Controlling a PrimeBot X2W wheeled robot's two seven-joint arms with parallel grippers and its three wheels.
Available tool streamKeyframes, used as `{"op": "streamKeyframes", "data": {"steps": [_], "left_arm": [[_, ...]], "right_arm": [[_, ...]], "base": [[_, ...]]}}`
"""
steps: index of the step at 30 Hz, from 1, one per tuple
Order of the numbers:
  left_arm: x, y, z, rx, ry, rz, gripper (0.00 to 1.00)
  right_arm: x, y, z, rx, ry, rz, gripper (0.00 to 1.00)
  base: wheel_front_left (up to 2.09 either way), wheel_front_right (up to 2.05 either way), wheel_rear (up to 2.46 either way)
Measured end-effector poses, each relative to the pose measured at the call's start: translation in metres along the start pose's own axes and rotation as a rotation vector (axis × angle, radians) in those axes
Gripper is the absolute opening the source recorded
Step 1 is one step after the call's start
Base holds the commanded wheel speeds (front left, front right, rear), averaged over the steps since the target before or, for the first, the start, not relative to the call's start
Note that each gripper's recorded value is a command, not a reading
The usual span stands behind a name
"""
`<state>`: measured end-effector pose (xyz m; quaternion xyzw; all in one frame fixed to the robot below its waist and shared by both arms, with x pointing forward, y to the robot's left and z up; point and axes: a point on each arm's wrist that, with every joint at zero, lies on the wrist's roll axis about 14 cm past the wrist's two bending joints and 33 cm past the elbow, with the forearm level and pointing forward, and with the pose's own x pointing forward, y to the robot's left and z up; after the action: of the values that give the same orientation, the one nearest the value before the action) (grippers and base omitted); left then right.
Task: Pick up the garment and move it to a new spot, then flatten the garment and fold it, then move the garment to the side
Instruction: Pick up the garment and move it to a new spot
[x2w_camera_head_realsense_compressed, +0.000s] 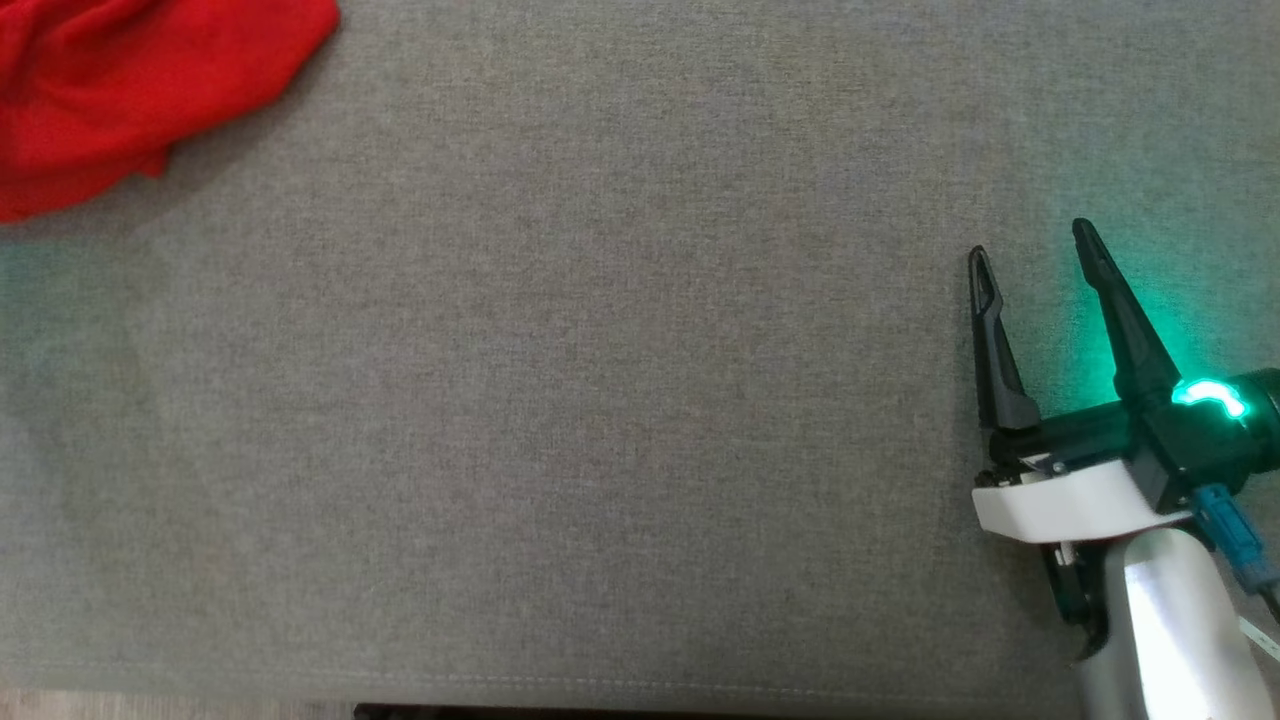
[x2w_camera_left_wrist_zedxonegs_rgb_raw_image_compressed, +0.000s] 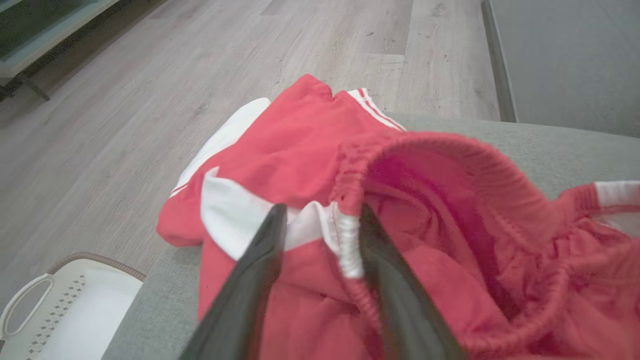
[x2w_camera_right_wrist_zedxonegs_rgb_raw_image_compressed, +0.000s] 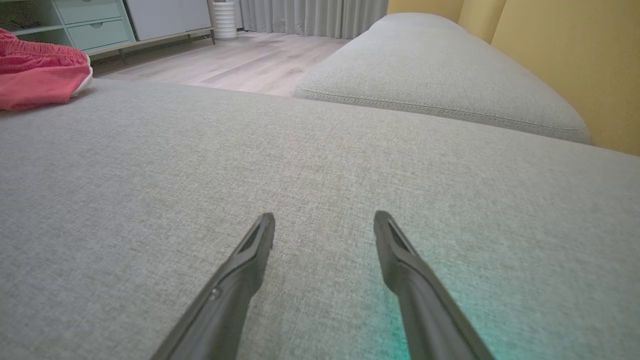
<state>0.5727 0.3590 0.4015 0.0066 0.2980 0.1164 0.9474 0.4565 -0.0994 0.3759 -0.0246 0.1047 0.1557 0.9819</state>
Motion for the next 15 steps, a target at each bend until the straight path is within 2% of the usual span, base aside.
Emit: {"op": "streamKeyframes", "data": {"steps": [3,8,15], "left_arm": [[0.000,0.003,-0.001,-0.002,-0.001,0.009,0.00],[-0.008,0.007,0.011,0.042,-0.051,0.020,0.00],[-0.035,0.000,0.078,0.138,-0.195,-0.012,0.00]], "right_arm": [[0.000,0.000,0.001,-0.001,-0.002,0.000,1.00],[-0.002,-0.001,0.007,-0.001,-0.014,-0.004,1.00],[-0.010,-0.002,0.030,0.018,-0.071,-0.015,1.00]], "base": [[0.00,0.00,0.00],[0.00,0.00,0.00],[0.00,0.00,0.00]]}}
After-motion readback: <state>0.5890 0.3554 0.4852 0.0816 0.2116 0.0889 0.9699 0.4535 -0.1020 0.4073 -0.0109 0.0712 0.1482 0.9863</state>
